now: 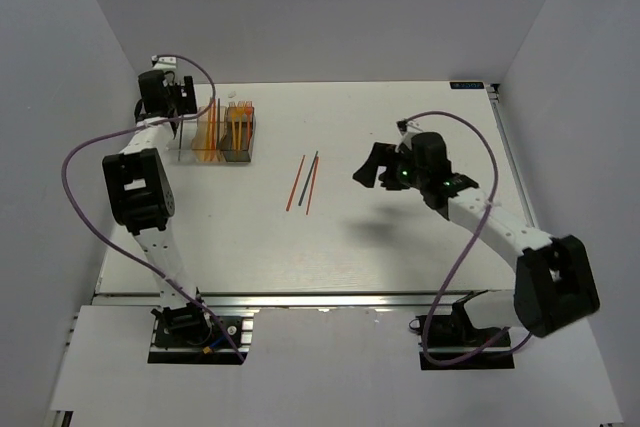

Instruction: Sort the eating utensils into containers

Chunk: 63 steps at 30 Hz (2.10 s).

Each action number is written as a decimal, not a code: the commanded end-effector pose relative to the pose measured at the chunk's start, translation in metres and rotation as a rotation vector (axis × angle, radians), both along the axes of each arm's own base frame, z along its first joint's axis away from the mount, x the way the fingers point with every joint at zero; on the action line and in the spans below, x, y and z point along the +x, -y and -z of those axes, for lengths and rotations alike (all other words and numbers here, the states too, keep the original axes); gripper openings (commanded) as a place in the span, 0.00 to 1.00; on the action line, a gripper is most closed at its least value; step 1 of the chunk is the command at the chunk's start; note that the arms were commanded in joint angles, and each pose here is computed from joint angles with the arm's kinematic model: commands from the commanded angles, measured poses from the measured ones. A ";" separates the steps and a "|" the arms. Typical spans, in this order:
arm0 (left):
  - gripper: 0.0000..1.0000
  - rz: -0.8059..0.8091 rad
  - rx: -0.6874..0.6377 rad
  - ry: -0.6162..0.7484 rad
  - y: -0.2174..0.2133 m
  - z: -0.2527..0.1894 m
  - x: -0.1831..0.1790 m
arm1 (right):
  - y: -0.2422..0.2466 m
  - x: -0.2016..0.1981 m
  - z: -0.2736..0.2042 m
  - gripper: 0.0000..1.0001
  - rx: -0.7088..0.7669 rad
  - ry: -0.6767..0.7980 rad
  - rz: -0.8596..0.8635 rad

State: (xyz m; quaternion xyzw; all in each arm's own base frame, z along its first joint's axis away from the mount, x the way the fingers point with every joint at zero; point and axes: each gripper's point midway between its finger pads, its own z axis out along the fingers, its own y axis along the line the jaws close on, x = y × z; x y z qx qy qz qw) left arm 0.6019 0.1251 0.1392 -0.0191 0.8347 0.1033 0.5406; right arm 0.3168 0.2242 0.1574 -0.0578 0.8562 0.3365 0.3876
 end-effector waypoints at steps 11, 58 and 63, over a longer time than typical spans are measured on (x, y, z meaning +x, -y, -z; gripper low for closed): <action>0.98 -0.312 -0.487 0.048 0.038 -0.138 -0.140 | -0.117 0.087 0.064 0.76 -0.414 -0.108 0.199; 0.98 0.022 -0.494 -0.018 0.157 -0.104 -0.215 | -0.053 0.068 0.169 0.00 -0.668 -0.335 0.202; 0.98 0.206 -0.732 -0.010 0.209 -0.098 -0.227 | -0.068 0.062 0.125 0.00 -0.533 -0.182 -0.041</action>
